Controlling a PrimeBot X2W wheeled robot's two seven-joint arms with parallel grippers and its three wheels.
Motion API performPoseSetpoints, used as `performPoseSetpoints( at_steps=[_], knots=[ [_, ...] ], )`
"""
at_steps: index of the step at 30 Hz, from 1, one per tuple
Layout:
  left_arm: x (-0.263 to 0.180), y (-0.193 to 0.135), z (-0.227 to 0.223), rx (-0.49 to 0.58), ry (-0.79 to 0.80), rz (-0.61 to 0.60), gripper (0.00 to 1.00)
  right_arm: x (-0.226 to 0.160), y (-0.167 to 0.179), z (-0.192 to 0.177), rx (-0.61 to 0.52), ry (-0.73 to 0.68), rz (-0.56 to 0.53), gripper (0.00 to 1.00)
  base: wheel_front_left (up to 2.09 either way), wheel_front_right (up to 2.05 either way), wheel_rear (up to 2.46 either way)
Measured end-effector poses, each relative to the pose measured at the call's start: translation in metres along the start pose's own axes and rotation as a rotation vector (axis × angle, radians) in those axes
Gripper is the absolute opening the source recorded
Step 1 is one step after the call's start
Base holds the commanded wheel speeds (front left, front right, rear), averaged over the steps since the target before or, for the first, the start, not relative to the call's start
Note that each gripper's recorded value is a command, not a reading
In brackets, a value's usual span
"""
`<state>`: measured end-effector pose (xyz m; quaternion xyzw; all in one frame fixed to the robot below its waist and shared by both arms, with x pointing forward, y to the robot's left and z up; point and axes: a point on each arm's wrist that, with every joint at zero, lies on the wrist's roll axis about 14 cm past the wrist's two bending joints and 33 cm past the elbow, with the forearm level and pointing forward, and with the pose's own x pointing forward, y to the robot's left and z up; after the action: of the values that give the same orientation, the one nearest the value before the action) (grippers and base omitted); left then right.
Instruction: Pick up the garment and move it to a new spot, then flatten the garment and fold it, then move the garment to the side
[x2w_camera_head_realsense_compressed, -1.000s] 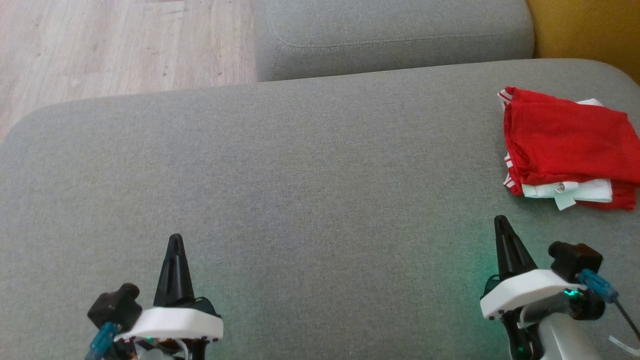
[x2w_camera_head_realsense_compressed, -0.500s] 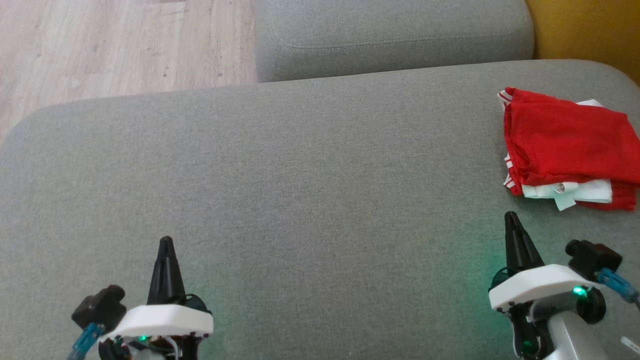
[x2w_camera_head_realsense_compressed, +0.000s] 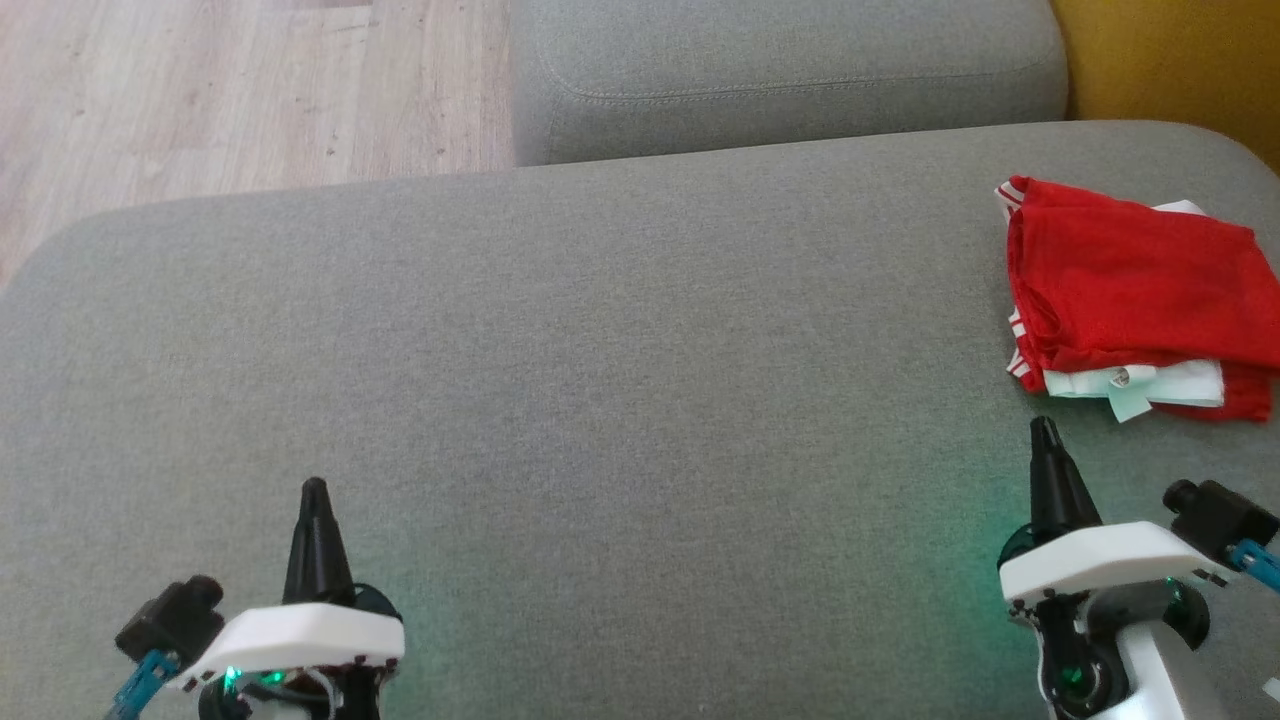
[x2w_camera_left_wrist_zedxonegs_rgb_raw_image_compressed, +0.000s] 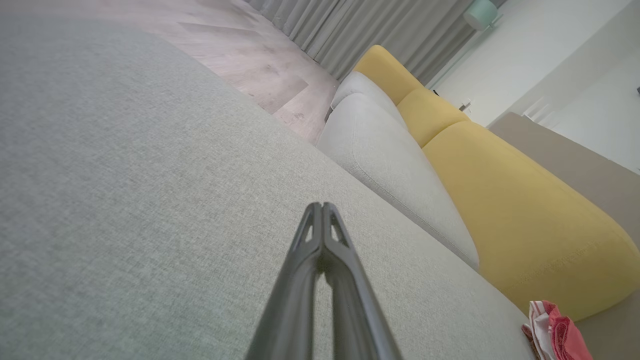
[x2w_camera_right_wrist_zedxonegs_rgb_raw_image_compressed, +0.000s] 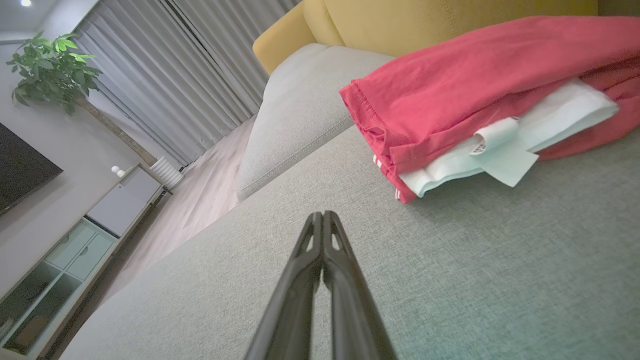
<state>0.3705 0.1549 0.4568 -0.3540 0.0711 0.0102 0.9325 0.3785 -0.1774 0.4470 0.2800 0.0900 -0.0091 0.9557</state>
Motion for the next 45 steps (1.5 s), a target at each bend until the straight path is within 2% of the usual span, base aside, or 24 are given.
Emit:
performPoseSetpoints(
  at_steps=[45],
  knots=[
    [0.0, 0.012, 0.013, -0.435, 0.009, 0.032, 0.0, 0.0, -0.004, 0.024, 0.514, -0.058, -0.005, 0.0, 0.0, 0.0, 0.0]
  ],
)
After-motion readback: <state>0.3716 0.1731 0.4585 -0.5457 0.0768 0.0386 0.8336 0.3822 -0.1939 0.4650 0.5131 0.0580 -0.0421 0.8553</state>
